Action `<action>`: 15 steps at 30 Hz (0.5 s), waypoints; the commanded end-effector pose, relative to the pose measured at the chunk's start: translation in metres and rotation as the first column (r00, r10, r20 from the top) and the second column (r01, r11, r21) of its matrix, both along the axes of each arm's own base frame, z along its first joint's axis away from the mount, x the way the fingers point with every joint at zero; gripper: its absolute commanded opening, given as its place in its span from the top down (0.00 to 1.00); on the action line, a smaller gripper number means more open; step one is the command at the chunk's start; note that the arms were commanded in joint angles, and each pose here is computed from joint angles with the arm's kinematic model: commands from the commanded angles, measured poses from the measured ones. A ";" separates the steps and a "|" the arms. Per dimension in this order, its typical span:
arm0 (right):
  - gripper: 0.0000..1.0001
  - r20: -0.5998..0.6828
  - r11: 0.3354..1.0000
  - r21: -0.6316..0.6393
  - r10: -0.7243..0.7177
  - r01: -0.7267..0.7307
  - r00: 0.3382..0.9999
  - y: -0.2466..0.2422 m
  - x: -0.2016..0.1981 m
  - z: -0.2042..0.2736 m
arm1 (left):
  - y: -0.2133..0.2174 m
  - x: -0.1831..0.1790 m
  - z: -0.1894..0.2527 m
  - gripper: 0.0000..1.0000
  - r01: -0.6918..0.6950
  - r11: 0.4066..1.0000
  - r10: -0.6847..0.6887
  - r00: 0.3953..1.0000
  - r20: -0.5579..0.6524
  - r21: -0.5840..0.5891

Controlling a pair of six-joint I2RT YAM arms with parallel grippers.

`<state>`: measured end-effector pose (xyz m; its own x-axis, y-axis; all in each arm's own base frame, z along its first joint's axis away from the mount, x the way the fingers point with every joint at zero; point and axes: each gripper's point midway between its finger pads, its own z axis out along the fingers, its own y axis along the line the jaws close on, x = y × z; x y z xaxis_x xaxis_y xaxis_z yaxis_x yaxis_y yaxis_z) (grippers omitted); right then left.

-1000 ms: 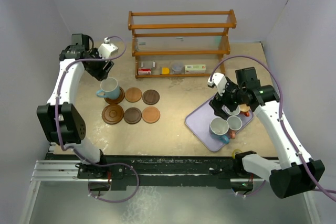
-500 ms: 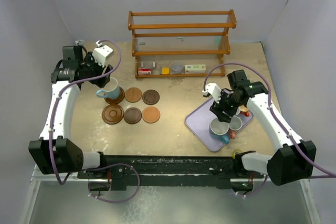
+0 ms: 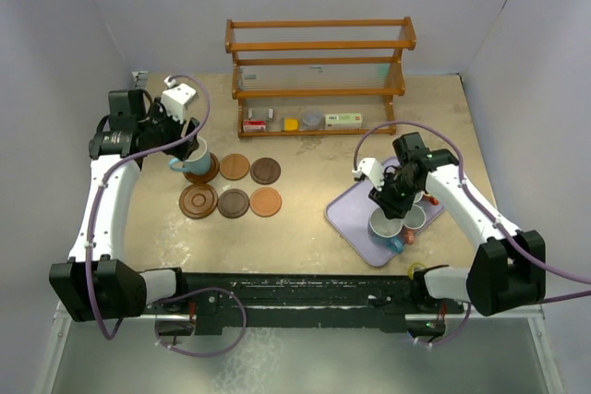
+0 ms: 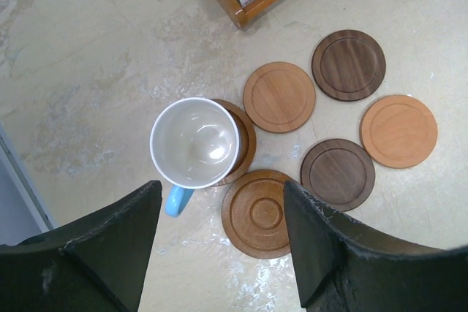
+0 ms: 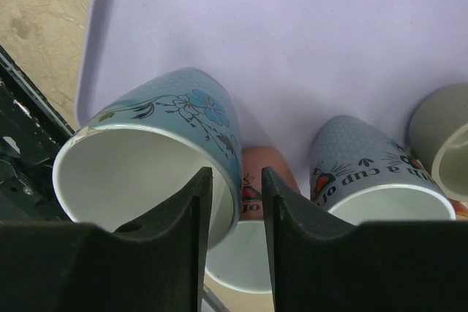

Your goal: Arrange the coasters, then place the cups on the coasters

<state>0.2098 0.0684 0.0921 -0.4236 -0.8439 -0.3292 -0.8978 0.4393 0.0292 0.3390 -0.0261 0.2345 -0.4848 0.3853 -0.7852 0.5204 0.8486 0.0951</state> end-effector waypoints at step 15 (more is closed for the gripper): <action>1.00 0.063 0.989 0.149 -0.032 0.023 0.998 0.031 0.012 0.040 | -0.031 -0.004 0.028 0.28 0.008 0.985 0.016 0.990 0.141 -0.172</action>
<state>0.2102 0.0761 0.0926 -0.4413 -0.8241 -0.3551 -0.8890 0.4555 0.0476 0.3304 -0.0466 0.2412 -0.4427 0.2874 -0.8493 0.5067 0.8617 0.0275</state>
